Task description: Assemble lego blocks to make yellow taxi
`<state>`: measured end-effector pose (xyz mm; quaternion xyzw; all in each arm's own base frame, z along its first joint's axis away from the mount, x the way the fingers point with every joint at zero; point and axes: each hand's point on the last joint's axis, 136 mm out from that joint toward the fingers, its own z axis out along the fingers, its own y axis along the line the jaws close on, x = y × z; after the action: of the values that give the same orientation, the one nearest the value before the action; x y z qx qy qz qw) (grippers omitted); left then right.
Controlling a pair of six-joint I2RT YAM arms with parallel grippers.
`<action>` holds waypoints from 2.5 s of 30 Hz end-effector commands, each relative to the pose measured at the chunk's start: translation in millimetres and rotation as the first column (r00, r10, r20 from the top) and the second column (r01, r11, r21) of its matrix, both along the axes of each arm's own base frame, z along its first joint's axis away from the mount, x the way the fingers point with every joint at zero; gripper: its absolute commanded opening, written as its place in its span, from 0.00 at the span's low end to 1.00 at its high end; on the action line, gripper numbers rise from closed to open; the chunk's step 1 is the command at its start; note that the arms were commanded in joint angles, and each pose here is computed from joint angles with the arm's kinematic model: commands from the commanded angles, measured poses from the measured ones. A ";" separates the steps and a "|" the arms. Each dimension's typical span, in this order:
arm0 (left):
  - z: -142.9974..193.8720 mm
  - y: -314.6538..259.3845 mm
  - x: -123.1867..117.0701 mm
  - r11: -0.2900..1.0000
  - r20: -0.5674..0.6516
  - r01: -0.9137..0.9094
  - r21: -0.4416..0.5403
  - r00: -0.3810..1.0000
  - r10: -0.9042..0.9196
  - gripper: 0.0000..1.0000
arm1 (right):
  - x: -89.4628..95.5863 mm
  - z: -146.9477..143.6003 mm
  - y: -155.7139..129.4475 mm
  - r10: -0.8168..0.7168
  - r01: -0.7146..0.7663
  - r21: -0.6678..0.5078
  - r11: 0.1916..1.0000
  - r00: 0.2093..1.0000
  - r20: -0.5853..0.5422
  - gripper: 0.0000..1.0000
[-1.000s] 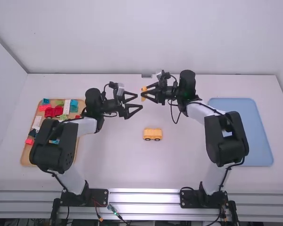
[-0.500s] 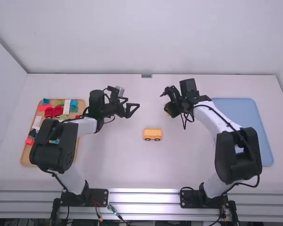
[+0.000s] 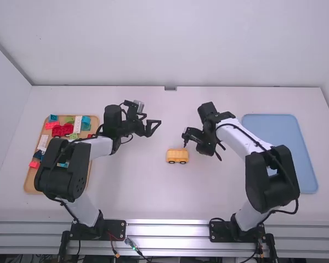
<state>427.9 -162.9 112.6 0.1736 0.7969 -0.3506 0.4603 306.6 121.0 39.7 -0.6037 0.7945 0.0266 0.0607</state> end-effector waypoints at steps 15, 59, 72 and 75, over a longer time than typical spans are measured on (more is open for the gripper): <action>6.7 1.3 4.8 1.000 0.025 -0.002 0.006 1.000 0.002 0.99 | 0.1 -56.0 5.5 0.089 -0.096 -0.110 0.989 0.994 -0.071 0.15; -41.2 -76.1 -111.5 0.682 0.393 0.687 0.251 0.572 -0.720 0.99 | 0.4 -15.4 -9.2 0.002 -0.145 0.697 0.702 0.979 0.202 0.99; -75.6 -104.0 -116.1 0.663 0.320 0.686 0.300 0.582 -0.748 0.99 | -7.1 -58.5 -11.3 0.000 -0.172 0.673 0.720 0.969 0.247 0.82; -75.1 -102.9 -115.4 0.668 0.313 0.687 0.286 0.592 -0.743 0.99 | -3.7 -66.1 -10.9 0.000 -0.157 0.683 0.714 0.975 0.224 0.79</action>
<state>307.0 -265.9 34.9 0.5840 0.5649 -0.4041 0.4203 300.7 109.4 -22.5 -0.5761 0.6873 0.2493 0.3653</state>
